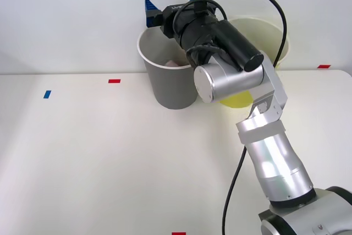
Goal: Put cans in the gray bin, plastic bottles in the light green bin
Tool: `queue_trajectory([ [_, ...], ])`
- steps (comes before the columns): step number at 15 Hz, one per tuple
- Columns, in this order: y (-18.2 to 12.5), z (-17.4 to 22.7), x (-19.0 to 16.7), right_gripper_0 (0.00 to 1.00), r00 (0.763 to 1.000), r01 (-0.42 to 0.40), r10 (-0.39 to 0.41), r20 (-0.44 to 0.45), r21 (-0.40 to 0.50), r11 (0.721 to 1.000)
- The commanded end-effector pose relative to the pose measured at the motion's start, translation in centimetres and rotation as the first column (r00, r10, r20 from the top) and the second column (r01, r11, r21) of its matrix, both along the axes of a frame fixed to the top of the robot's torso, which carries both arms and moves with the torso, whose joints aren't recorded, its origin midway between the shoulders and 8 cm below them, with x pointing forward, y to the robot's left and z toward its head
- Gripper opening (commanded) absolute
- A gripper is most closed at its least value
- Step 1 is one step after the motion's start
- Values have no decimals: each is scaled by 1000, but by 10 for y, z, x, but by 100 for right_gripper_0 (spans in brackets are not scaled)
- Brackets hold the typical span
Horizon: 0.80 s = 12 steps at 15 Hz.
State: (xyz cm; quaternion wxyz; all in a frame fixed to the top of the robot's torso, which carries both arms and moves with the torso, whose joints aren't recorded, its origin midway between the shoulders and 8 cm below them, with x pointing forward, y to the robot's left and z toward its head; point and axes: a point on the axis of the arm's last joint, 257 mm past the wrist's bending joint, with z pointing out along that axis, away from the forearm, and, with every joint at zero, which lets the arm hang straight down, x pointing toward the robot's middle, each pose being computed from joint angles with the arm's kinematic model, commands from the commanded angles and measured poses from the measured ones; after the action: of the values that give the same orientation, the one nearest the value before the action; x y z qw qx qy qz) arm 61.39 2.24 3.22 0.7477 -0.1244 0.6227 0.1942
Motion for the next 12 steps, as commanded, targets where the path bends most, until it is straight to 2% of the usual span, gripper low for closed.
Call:
queue_trajectory([
  [1, 0, 9, -27, 100, 999, -22, 20, 51, 37, 999],
  [6, -13, 29, -87, 100, 991, -45, 33, 133, 89, 995],
  [9, -44, 6, -121, 100, 990, -17, 12, 144, 38, 999],
  [12, -81, -29, -149, 100, 984, 31, -41, 175, 60, 998],
])
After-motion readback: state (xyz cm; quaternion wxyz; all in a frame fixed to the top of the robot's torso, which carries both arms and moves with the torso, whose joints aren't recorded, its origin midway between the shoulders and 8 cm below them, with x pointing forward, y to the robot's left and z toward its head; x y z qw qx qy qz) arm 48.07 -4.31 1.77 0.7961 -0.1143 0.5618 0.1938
